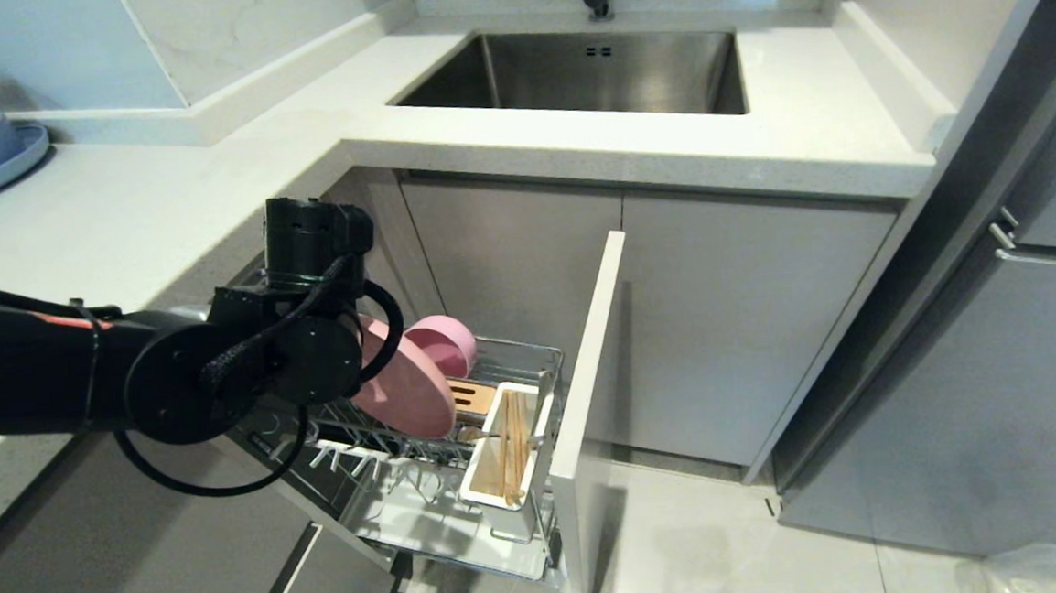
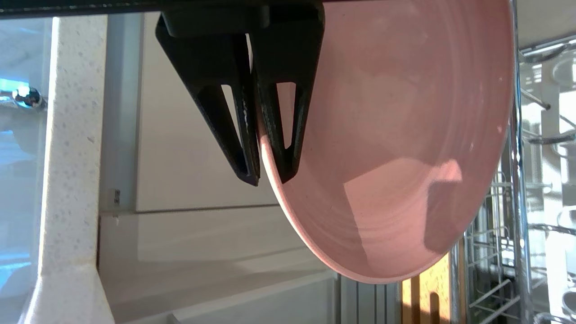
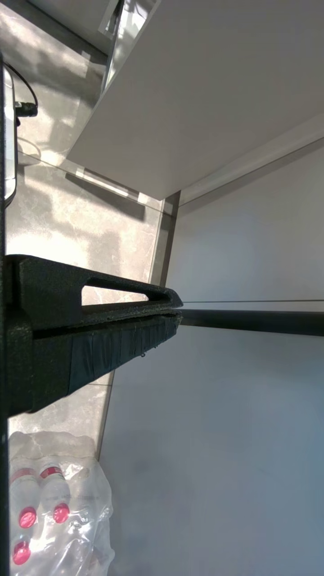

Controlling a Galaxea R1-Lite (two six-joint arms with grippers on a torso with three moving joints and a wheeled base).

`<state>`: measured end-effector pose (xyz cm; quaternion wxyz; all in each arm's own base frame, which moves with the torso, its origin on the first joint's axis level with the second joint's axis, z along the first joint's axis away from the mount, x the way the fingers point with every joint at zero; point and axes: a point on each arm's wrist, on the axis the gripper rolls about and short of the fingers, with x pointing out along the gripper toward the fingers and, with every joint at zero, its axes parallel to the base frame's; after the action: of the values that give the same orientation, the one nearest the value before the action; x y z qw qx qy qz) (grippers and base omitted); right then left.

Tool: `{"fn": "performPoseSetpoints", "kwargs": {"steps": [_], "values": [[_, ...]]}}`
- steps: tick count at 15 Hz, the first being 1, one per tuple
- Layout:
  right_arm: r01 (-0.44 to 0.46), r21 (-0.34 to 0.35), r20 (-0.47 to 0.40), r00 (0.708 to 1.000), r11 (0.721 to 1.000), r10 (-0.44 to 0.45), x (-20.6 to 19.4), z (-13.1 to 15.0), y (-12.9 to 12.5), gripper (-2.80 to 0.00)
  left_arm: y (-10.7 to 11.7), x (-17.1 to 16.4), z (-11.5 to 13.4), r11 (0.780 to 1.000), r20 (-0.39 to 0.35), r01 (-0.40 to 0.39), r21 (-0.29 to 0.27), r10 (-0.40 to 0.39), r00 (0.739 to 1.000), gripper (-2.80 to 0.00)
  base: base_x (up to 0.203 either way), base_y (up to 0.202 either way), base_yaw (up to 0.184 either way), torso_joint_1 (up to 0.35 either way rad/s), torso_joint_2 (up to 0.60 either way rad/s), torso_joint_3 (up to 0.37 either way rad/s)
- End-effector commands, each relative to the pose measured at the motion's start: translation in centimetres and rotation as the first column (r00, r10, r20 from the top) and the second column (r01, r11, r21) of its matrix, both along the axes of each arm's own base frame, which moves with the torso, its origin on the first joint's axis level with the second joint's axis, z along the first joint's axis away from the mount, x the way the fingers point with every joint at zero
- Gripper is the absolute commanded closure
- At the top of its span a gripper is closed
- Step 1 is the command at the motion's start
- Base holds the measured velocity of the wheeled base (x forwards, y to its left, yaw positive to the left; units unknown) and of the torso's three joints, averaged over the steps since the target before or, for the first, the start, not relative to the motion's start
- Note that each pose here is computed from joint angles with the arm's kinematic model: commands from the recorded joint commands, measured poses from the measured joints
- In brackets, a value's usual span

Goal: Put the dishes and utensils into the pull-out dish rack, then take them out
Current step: Pick up the plate and place it in the cupboard

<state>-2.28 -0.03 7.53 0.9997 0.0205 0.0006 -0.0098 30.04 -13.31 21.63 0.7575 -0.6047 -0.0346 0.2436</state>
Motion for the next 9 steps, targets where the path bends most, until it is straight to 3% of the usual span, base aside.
{"fn": "performPoseSetpoints", "kwargs": {"steps": [1,9], "values": [[0.0,0.0,-0.001,1.0,1.0,0.0,0.01,-0.04,0.0,0.0,0.0,0.12,-0.24,1.0,0.001,-0.008,-0.006,0.008,1.0,0.0,0.0,0.0,0.0,0.0,0.0,0.0],[0.0,0.0,-0.001,1.0,1.0,0.0,0.01,-0.04,0.0,0.0,-0.06,0.23,-0.8,1.0,0.003,-0.012,-0.021,0.012,1.0,0.0,0.0,0.0,0.0,0.0,0.0,0.0]]}}
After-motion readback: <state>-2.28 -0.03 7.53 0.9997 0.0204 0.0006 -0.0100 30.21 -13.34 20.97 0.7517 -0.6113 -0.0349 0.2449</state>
